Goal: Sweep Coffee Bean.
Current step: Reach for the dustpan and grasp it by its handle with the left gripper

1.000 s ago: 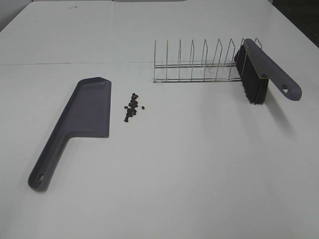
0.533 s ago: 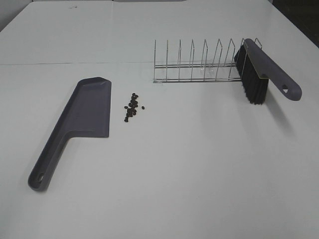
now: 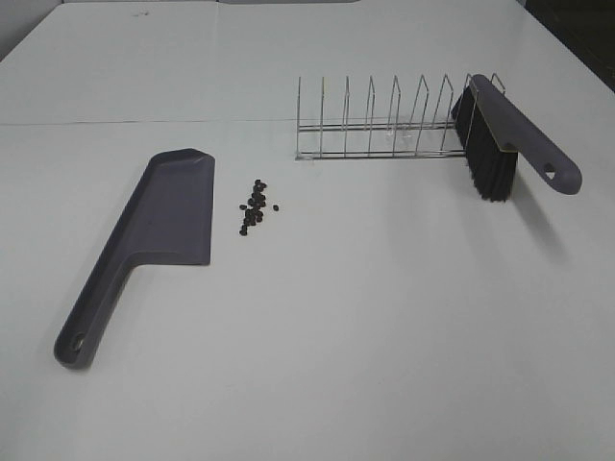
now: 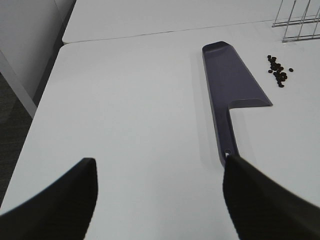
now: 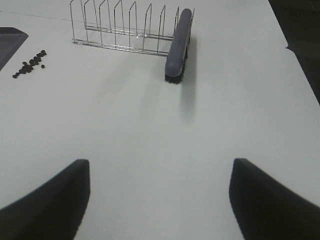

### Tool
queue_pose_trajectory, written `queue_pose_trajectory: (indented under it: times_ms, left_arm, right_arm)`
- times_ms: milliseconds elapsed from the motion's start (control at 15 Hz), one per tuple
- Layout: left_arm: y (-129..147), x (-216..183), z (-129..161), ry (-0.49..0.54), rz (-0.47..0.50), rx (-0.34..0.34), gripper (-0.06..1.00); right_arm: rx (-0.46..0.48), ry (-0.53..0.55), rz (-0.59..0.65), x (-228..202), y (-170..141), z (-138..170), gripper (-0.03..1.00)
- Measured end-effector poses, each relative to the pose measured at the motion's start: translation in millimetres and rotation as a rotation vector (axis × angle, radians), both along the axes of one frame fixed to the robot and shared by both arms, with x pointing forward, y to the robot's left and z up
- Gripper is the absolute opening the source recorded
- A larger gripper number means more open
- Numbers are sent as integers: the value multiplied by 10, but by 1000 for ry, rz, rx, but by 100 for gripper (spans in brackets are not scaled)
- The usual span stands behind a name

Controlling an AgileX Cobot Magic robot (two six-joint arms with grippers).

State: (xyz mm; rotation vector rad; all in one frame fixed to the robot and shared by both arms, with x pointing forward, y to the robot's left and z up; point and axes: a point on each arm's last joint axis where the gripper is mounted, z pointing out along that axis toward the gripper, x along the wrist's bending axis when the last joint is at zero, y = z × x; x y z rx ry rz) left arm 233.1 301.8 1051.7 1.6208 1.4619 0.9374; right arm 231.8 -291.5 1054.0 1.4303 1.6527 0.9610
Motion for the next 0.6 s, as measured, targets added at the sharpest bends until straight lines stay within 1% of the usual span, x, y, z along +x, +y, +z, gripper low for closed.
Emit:
queue_pose_trajectory:
  times_ms: [600]
  left_arm:
    - [0,0,0,0,0,0,65]
  right_arm:
    - [0,0,0,0,0,0,72]
